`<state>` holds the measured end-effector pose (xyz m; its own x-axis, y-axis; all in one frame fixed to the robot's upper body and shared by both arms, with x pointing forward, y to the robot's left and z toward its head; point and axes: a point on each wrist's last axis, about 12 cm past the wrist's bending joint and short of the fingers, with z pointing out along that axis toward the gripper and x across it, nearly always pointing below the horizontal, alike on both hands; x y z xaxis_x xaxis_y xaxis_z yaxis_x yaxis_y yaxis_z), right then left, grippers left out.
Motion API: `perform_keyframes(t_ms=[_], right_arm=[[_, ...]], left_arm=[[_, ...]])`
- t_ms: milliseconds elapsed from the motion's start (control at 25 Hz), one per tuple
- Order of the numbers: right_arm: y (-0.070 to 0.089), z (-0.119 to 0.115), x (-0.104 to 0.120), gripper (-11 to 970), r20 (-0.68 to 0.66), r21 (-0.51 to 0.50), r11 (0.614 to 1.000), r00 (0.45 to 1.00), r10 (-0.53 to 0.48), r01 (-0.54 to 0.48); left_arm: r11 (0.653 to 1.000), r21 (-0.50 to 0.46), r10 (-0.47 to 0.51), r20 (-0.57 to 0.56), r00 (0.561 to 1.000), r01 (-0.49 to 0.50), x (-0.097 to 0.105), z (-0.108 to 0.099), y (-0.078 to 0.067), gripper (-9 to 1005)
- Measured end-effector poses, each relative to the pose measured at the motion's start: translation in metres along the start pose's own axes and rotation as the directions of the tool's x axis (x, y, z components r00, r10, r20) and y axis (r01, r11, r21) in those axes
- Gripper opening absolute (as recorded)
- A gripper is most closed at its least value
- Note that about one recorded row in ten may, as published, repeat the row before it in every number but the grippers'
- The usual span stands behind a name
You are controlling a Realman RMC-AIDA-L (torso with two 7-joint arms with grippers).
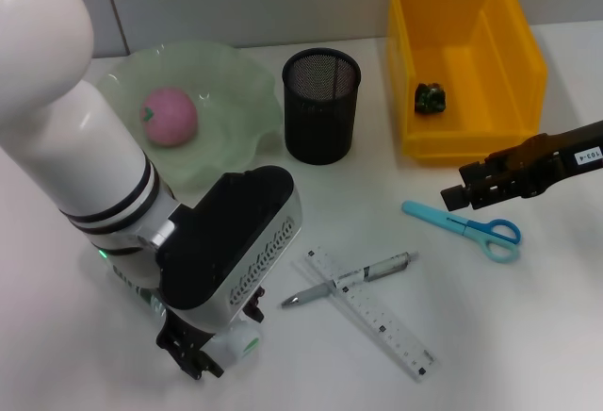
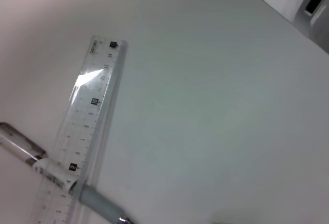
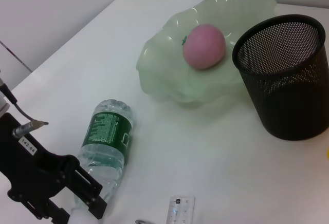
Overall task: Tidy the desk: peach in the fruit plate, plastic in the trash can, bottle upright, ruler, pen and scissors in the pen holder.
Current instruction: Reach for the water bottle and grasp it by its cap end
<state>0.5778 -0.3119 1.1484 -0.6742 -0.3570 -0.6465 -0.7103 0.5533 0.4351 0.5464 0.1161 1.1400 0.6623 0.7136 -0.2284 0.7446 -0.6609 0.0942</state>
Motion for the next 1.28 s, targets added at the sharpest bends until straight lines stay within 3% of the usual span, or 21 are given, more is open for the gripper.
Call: perform_keyframes(t_ms=[200, 800, 1080, 1280], right_arm=[[-0.0001, 0.0005, 0.0006, 753, 0.000, -0.002, 1.000, 1.000, 0.003, -0.003], [0.0000, 0.0009, 0.0009, 753, 0.000, -0.004, 1.000, 1.000, 0.004, -0.004], [0.0000, 0.0009, 0.0009, 752, 0.000, -0.004, 1.000, 1.000, 0.003, -0.003], [-0.0002, 0.0008, 0.0008, 752, 0.002, -0.003, 1.000, 1.000, 0.003, -0.003]], left_arm=[[1.000, -0.005, 0.001, -0.003, 1.000, -0.001, -0.0001, 0.0017, 0.0005, 679], [1.000, -0.014, -0.004, -0.021, 1.000, 0.003, 0.0012, 0.0051, 0.0017, 546], [1.000, -0.013, -0.006, -0.021, 1.000, 0.005, 0.0016, 0.0055, 0.0016, 440], [1.000, -0.011, -0.002, -0.018, 1.000, 0.002, 0.0027, 0.0051, 0.0008, 441]])
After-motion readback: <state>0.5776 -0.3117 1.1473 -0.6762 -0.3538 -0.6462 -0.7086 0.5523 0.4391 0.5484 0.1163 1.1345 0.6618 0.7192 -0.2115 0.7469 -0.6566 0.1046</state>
